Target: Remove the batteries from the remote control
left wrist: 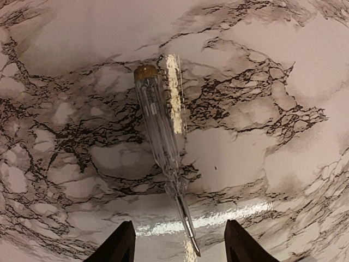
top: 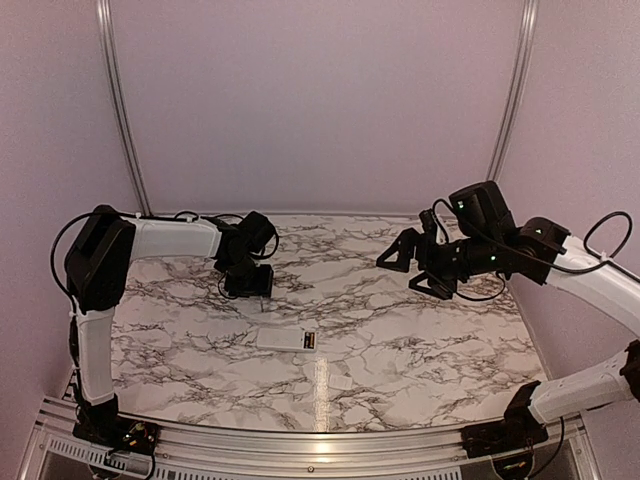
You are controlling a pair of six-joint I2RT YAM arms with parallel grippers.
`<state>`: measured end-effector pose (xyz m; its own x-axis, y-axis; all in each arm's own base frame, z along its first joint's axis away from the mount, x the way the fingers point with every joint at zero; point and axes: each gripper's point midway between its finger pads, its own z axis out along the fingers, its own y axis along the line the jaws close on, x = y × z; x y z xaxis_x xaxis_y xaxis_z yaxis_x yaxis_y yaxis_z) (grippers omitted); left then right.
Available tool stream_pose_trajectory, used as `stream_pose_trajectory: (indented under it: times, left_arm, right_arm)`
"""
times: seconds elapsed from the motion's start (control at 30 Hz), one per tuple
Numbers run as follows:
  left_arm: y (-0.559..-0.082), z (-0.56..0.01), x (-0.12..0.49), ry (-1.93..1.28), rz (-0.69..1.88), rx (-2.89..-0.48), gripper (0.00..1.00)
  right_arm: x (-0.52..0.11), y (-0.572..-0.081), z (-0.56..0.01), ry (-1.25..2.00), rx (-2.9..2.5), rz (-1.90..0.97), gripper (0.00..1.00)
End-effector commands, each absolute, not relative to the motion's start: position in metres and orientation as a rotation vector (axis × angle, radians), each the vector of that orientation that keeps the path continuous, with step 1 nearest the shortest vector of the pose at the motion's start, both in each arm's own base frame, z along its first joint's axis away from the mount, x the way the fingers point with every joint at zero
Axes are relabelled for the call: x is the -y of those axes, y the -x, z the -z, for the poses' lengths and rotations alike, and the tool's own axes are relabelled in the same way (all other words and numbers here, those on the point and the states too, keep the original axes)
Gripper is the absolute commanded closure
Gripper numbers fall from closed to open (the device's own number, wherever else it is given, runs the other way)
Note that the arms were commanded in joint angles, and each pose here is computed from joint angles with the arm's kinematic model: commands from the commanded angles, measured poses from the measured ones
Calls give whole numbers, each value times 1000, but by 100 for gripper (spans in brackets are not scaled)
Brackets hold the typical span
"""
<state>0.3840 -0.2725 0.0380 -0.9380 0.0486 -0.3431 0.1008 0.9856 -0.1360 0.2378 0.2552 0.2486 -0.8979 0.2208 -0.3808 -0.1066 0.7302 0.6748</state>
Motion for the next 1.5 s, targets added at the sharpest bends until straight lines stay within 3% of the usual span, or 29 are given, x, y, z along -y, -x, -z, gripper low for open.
stream_pose_trajectory:
  times: [0.0, 0.6, 0.93, 1.13, 1.3, 1.47]
  left_arm:
    - [-385, -27, 273, -117, 158, -2809, 46]
    - [-383, -5, 276, -184, 104, -2835, 79]
    - [-365, -4, 287, -398, 73, -2812, 100]
    - [-343, -13, 298, -562, 174, -2759, 98]
    - [-333, -7, 291, -584, 173, -2776, 76]
    - [-327, 0, 287, -586, 166, -2796, 70]
  right_arm:
    - [-256, -246, -255, -77, -2485, -990, 1]
    - [-272, -269, -247, 5, -2523, -969, 1]
    - [-267, -269, -245, 21, -2534, -941, 2]
    - [-265, -267, -242, 23, -2540, -937, 1]
    - [-267, -268, -240, 21, -2540, -947, 2]
    - [-269, -269, -239, 14, -2539, -957, 1]
